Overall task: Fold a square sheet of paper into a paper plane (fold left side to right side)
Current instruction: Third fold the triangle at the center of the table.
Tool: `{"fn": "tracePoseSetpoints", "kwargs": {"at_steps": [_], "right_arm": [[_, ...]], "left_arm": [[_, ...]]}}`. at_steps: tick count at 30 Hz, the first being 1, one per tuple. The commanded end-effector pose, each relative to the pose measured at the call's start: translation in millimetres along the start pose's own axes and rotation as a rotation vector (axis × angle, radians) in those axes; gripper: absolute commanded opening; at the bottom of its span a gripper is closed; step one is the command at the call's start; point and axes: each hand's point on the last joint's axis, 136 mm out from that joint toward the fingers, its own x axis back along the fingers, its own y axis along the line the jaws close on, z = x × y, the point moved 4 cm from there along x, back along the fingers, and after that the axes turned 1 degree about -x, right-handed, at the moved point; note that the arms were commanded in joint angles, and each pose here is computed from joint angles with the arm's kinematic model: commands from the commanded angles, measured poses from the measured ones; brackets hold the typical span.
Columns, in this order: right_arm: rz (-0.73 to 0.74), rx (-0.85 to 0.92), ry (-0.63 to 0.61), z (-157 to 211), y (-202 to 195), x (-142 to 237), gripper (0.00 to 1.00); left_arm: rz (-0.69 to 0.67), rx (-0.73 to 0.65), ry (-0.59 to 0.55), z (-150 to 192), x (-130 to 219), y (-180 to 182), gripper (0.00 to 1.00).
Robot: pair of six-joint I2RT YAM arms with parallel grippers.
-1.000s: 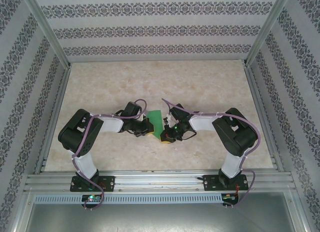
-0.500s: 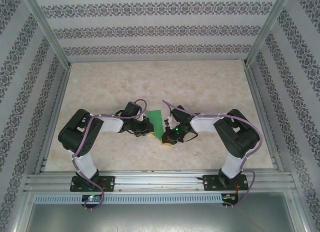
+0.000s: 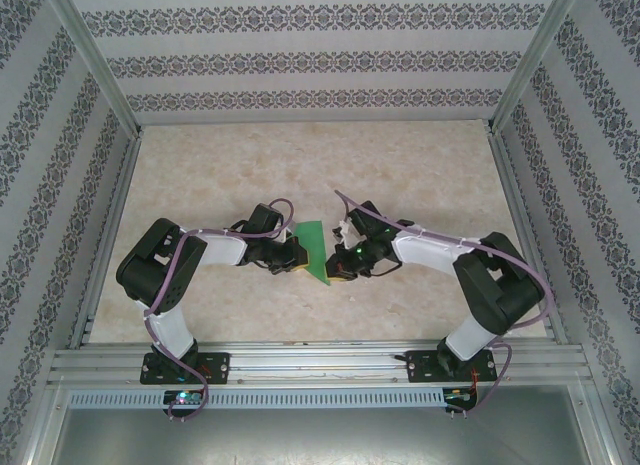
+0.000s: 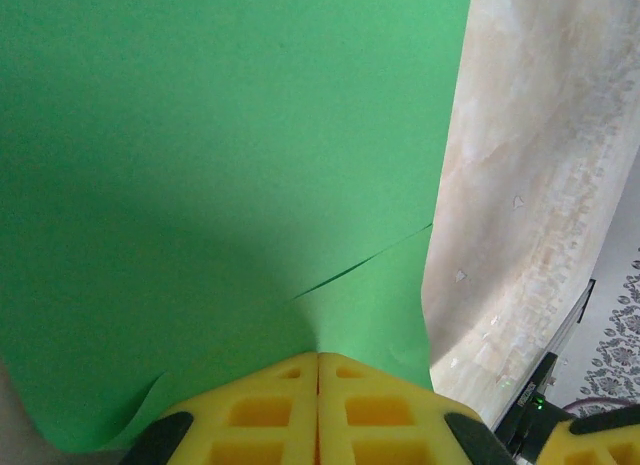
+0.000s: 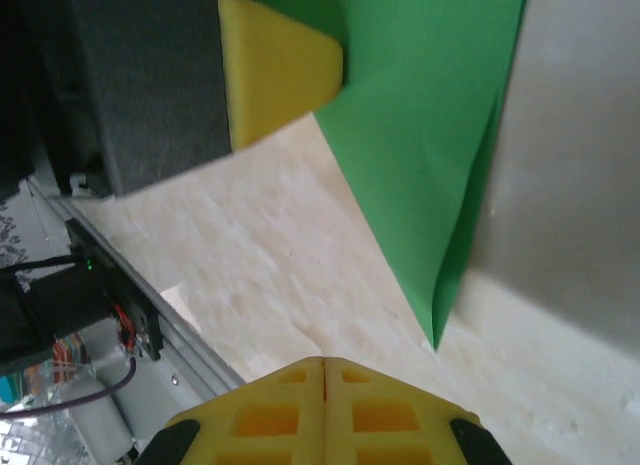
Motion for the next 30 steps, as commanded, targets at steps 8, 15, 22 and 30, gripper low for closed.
{"fn": "tracePoseSetpoints", "kwargs": {"at_steps": [8, 15, 22, 30], "right_arm": [[0.067, -0.009, -0.006, -20.0, -5.9, -32.2, 0.00], [0.157, -0.073, 0.035, -8.3, -30.2, -38.3, 0.00], [0.257, -0.123, 0.063, 6.0, -54.7, -40.3, 0.00], [0.336, -0.127, 0.035, 8.6, -65.3, -37.9, 0.00]], "left_arm": [[-0.168, 0.091, 0.026, 12.4, -7.1, 42.0, 0.09], [-0.136, 0.079, 0.012, 8.1, -4.6, 32.8, 0.09], [-0.007, 0.009, -0.052, -3.5, 7.0, -0.4, 0.10], [0.103, -0.020, -0.104, 8.4, 18.8, -22.2, 0.08]]}}
